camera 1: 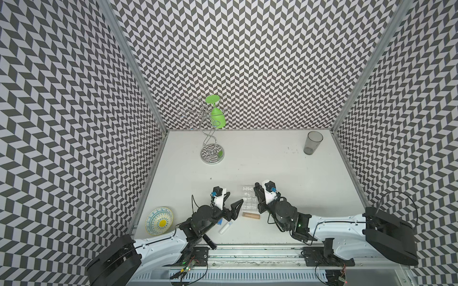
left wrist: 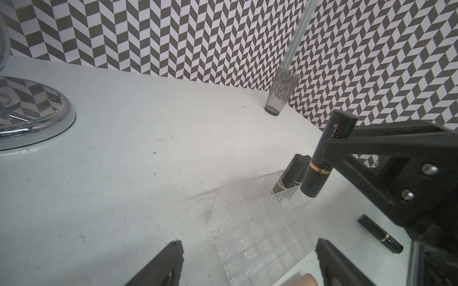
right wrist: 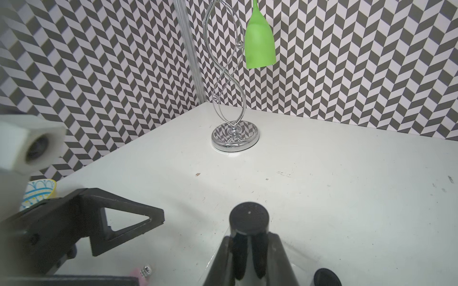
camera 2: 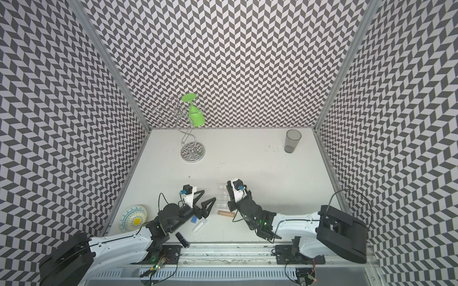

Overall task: Arrange the lipsticks in the organizer
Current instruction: Place the lipstick in the storage box.

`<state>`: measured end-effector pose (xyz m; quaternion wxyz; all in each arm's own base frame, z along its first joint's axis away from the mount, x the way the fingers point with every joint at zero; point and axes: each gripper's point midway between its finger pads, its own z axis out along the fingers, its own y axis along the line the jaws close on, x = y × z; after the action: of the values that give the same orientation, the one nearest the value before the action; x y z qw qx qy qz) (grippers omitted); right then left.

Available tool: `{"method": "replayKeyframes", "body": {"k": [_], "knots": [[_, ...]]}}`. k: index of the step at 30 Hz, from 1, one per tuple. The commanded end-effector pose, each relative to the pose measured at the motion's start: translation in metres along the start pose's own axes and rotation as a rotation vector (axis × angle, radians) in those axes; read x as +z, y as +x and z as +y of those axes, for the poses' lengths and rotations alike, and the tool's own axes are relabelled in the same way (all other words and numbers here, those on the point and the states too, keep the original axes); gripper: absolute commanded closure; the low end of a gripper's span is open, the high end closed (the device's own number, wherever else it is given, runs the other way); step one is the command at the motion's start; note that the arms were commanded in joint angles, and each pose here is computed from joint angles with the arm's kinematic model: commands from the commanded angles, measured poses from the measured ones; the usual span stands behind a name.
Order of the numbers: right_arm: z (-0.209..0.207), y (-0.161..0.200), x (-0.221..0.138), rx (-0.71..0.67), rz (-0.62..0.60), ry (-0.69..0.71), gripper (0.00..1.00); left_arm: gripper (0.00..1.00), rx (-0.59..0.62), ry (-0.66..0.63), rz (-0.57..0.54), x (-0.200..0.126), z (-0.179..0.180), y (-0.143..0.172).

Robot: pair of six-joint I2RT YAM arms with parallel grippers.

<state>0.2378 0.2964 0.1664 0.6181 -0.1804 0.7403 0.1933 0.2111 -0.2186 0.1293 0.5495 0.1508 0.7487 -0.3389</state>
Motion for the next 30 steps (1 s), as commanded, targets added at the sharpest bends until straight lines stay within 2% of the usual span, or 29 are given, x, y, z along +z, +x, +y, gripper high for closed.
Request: {"method": "replayKeyframes", "body": {"k": [1, 8, 23, 30], "knots": [[-0.001, -0.012, 0.011, -0.020, -0.042, 0.047, 1.00, 0.13, 0.014, 0.023, -0.050, 0.004, -0.007, -0.018], [-0.014, -0.001, 0.023, -0.076, -0.026, 0.140, 1.00, 0.13, 0.021, 0.036, -0.024, 0.010, -0.009, -0.012], [-0.027, 0.016, 0.034, -0.077, 0.008, 0.170, 1.00, 0.14, 0.021, 0.069, 0.014, 0.022, -0.014, -0.002], [-0.030, 0.032, 0.042, -0.142, 0.044, 0.218, 1.00, 0.14, 0.017, 0.078, 0.021, 0.023, -0.016, 0.000]]}}
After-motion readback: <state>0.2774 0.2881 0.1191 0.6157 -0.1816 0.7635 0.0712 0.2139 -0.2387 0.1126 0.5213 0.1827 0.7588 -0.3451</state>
